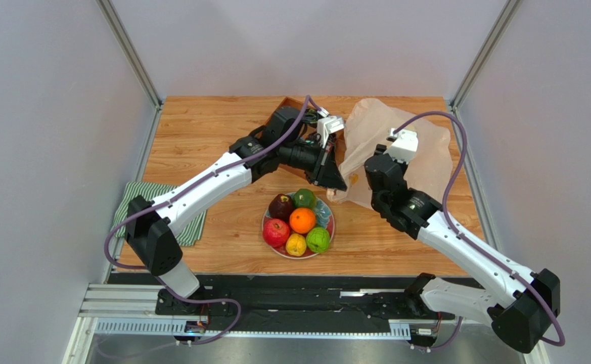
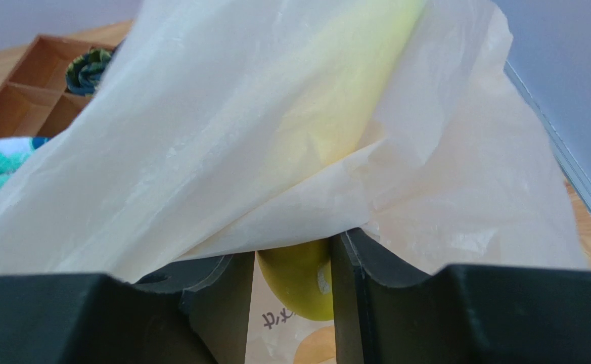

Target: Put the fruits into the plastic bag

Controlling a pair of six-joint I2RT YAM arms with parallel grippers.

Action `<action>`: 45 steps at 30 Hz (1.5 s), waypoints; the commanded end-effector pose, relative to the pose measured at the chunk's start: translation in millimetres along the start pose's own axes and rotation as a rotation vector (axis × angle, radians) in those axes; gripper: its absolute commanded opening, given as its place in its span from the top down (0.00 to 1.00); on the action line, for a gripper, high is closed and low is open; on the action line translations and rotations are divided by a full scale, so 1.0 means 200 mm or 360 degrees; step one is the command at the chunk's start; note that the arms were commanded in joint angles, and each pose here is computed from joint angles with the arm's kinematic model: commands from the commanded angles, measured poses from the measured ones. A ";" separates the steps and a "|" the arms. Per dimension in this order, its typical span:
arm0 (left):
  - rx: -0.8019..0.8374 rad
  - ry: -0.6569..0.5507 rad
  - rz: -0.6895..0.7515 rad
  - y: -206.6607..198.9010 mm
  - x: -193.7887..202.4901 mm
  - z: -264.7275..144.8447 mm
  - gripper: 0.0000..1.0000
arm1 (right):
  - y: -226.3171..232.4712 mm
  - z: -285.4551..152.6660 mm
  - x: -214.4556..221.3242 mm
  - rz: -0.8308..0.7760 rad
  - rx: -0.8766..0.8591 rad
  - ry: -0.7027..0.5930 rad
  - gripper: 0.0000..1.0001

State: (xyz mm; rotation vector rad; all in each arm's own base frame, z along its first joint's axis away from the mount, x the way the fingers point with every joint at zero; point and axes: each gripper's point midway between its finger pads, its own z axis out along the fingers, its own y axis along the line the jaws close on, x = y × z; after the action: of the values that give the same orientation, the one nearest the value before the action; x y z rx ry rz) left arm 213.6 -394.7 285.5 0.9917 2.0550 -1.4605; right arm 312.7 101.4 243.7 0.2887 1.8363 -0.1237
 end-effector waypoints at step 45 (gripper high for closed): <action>0.0504 0.0034 -0.0280 -0.24 -0.02 0.12 1.00 | -0.39 0.23 0.15 0.0028 0.0244 0.0376 0.32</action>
State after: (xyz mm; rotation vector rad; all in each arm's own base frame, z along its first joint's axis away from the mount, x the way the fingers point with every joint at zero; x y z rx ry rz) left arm 179.9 -432.3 308.7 0.8251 2.0551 -1.9786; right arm 326.0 18.4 192.7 0.4833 2.0382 -0.2313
